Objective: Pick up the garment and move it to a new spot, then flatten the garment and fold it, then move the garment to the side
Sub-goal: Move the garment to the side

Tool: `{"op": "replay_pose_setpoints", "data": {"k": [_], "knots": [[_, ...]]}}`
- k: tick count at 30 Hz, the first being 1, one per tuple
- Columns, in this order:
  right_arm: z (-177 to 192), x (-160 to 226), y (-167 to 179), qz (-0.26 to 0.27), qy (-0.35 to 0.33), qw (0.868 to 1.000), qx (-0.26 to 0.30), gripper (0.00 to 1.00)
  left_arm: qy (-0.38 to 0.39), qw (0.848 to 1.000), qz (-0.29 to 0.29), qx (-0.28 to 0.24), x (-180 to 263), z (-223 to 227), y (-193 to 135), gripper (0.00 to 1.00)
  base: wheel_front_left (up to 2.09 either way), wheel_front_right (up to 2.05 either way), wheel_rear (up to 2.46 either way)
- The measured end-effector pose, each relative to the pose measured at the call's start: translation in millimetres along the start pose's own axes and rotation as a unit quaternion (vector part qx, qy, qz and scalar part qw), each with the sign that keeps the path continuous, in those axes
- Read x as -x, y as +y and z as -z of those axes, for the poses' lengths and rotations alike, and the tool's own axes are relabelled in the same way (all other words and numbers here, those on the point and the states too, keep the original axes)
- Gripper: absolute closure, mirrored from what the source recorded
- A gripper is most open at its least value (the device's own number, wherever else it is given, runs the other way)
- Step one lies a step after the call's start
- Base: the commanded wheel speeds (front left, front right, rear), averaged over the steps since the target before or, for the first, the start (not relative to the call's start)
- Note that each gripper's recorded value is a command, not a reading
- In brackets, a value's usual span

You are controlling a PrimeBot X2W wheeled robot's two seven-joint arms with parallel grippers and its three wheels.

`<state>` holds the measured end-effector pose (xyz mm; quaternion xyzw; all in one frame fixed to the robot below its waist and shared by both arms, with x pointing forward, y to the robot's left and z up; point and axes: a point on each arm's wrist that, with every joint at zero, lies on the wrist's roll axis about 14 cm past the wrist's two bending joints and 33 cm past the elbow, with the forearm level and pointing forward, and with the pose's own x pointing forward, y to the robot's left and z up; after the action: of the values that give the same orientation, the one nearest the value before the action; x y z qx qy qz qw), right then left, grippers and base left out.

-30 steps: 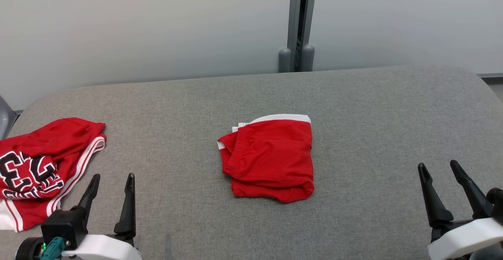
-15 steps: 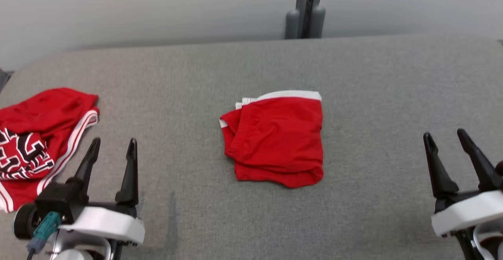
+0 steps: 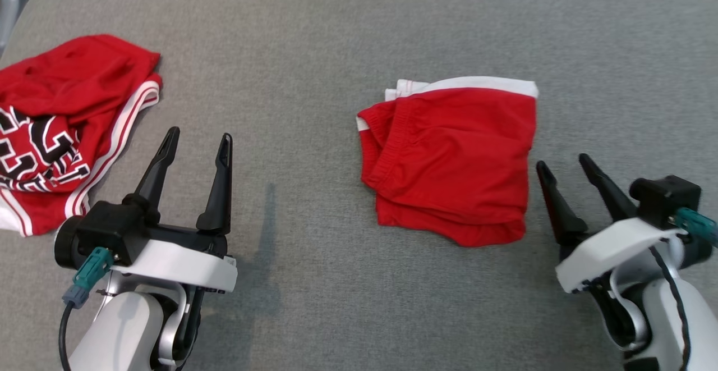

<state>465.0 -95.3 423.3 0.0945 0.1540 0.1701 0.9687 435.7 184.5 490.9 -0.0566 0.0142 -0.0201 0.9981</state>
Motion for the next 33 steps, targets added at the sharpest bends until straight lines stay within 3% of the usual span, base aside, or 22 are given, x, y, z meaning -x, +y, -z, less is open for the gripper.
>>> {"op": "replay_pose_setpoints", "data": {"k": [7, 12, 13, 14, 16, 25, 33], "knots": [[43.2, -32.1, 37.9, -0.056, 0.062, 0.996, -0.043, 0.00, 0.020, 1.000, -0.017, -0.001, -2.0, 18.9, 13.0, 0.00, 0.00, 0.00, 0.00], [56.6, -33.0, 43.3, -0.072, 0.102, 0.991, -0.051, 0.00, 0.023, 1.000, -0.019, -0.001, -1.1, 23.5, 15.1, 0.00, 0.00, 0.00, 0.00], [57.0, -32.0, 42.6, -0.073, 0.105, 0.990, -0.054, 0.15, 0.022, 1.000, -0.018, -0.001, -1.9, 23.0, 14.7, 0.00, 0.00, 0.00, 0.00], [56.7, -31.2, 42.0, -0.072, 0.108, 0.990, -0.056, 0.56, 0.021, 1.000, -0.017, -0.001, -2.7, 22.8, 14.1, 0.00, 0.00, 0.00, 0.00], [54.1, -29.2, 38.6, -0.070, 0.107, 0.990, -0.056, 1.00, 0.021, 1.000, -0.012, -0.001, -4.5, 23.2, 11.8, 0.00, 0.00, 0.00, 0.00], [38.5, -8.2, -2.1, -0.031, 0.097, 0.995, -0.011, 1.00, 0.011, 1.000, 0.019, 0.002, -16.5, 21.0, -6.8, 0.00, 0.00, 0.00, 0.00], [25.1, 30.5, -61.7, 0.044, 0.083, 0.995, 0.017, 1.00, 0.005, 0.997, 0.072, 0.003, -33.7, 18.1, -40.9, 0.00, 0.00, 0.00, 0.00]]}}
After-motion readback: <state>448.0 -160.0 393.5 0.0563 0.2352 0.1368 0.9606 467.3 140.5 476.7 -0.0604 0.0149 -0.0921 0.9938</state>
